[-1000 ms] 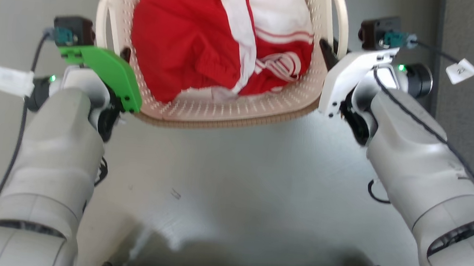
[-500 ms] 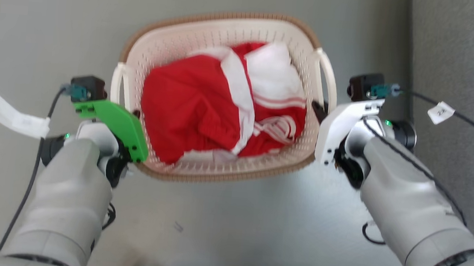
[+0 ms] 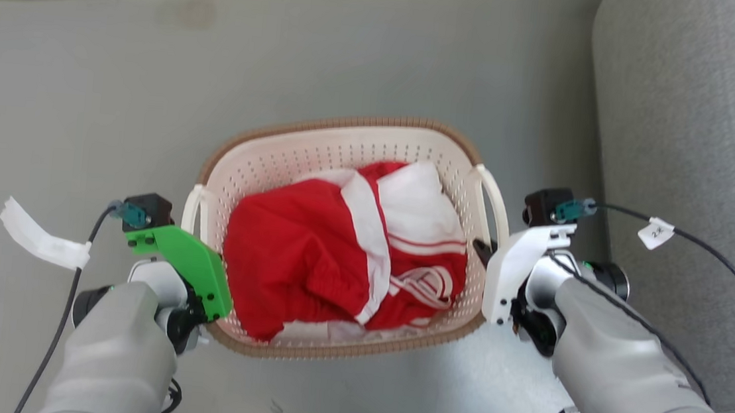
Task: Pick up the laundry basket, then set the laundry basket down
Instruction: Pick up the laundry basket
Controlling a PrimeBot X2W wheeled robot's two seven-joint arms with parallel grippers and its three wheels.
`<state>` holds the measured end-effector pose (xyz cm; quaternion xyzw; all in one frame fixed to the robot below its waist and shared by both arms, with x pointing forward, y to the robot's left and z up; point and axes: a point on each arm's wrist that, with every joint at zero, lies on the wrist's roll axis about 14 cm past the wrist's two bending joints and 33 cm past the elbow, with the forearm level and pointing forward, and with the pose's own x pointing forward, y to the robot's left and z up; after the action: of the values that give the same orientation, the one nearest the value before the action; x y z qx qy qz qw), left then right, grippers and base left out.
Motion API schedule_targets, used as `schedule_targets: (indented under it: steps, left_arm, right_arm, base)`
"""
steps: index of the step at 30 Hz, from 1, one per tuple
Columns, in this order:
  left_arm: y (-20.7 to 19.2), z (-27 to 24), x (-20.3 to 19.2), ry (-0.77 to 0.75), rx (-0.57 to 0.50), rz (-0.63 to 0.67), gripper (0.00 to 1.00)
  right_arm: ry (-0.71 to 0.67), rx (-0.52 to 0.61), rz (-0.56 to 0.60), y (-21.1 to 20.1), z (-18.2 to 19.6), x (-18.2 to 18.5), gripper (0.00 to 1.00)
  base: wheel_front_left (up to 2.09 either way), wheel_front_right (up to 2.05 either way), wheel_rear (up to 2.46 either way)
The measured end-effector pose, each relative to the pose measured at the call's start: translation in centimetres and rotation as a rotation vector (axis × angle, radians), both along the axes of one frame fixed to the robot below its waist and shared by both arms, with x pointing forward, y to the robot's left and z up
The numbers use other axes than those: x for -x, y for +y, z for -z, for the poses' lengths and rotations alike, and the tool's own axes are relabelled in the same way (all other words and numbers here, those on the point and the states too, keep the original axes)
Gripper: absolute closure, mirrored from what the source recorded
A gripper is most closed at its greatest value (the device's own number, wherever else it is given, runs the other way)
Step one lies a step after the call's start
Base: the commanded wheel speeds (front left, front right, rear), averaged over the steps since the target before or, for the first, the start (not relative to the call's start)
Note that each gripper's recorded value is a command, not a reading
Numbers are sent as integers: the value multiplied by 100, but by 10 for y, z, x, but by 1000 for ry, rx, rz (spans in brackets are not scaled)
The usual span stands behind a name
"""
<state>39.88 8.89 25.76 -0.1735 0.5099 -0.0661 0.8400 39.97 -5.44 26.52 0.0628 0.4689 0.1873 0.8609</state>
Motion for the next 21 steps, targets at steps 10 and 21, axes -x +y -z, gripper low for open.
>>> schedule_targets:
  steps: [10, 21]
  left_arm:
    - [-1, -21, 20, 2, 8, 9, 100]
    - [-1, -30, 52, 21, 17, 6, 100]
  right_arm:
    - [13, -7, 6, -1, -18, 26, 100]
    - [19, -10, -4, 1, -30, 54, 100]
  base:
    - [0, 0, 0]
    - [0, 0, 0]
